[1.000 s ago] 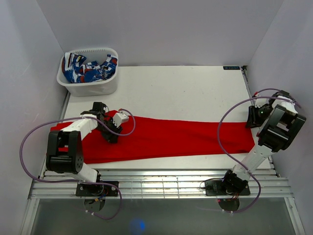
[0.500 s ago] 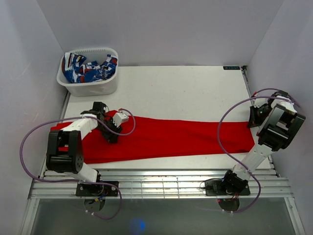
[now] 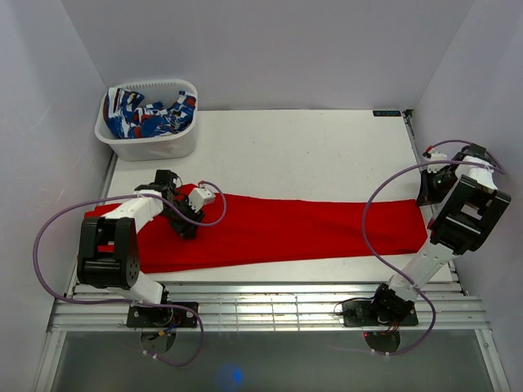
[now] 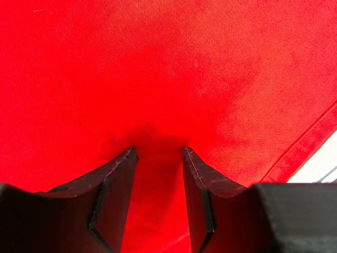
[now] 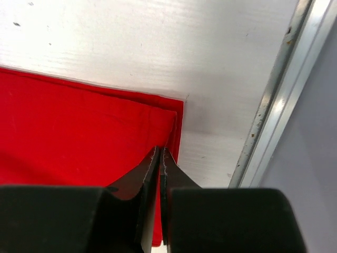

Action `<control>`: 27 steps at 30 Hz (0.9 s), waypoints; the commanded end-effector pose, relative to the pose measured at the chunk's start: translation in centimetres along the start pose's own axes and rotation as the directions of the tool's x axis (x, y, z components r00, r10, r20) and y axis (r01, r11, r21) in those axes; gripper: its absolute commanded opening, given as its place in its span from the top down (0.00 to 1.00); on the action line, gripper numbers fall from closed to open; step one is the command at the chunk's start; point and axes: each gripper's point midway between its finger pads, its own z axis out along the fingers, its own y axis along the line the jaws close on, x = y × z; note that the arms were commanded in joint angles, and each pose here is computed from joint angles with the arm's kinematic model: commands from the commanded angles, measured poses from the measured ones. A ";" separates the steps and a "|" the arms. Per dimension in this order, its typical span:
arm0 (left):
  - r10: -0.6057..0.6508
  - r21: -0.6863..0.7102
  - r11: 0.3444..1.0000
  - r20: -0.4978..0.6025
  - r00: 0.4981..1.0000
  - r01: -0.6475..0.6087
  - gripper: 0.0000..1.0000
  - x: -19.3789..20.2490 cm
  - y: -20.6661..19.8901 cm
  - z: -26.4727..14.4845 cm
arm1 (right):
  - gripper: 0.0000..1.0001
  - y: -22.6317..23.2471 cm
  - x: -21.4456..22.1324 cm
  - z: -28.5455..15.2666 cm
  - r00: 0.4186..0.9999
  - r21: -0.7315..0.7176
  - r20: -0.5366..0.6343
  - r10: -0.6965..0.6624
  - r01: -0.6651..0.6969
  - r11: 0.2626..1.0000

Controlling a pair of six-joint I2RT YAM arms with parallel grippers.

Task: Fold and stack the trousers
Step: Fold the trousers

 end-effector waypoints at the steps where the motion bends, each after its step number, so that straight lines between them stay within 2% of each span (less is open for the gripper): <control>1: 0.001 -0.052 0.999 -0.130 0.992 -0.008 0.48 3.9 1.6 2.2 | 0.92 -0.7 -4.8 -3.5 0.984 0.070 0.153 -0.089 0.079 0.994; 6: 0.002 -0.056 0.998 -0.130 0.992 -0.009 0.48 3.9 1.7 2.2 | 0.92 -1.0 -5.2 -3.2 0.983 0.083 0.155 -0.103 0.091 0.992; 15: 0.006 -0.070 0.997 -0.139 0.990 -0.015 0.45 3.8 2.1 2.0 | 0.92 -1.5 -1.9 0.3 0.997 0.080 0.020 -0.079 0.077 0.994; 18: 0.006 -0.071 0.997 -0.130 0.991 -0.015 0.44 3.6 2.1 1.9 | 0.65 -1.3 -1.1 0.1 0.998 0.080 -0.014 -0.064 0.065 0.995; 19: 0.002 -0.070 0.997 -0.127 0.992 -0.011 0.44 3.5 2.0 1.9 | 0.46 -1.1 -1.1 -0.6 0.998 0.083 -0.010 -0.065 0.065 0.994; 22: 0.004 -0.071 0.997 -0.120 0.993 -0.013 0.44 3.4 2.0 1.8 | 0.29 -0.5 -0.7 -2.5 0.997 0.090 -0.002 -0.080 0.080 0.993; 24: 0.009 -0.075 0.997 -0.111 0.994 -0.017 0.44 3.2 2.0 1.6 | 0.28 0.0 0.5 -3.0 0.997 0.081 -0.027 -0.079 0.081 0.993; 27: 0.013 -0.079 0.997 -0.098 0.995 -0.020 0.44 2.8 2.1 1.4 | 0.32 0.4 3.8 -2.7 0.994 0.071 -0.092 -0.057 0.063 0.995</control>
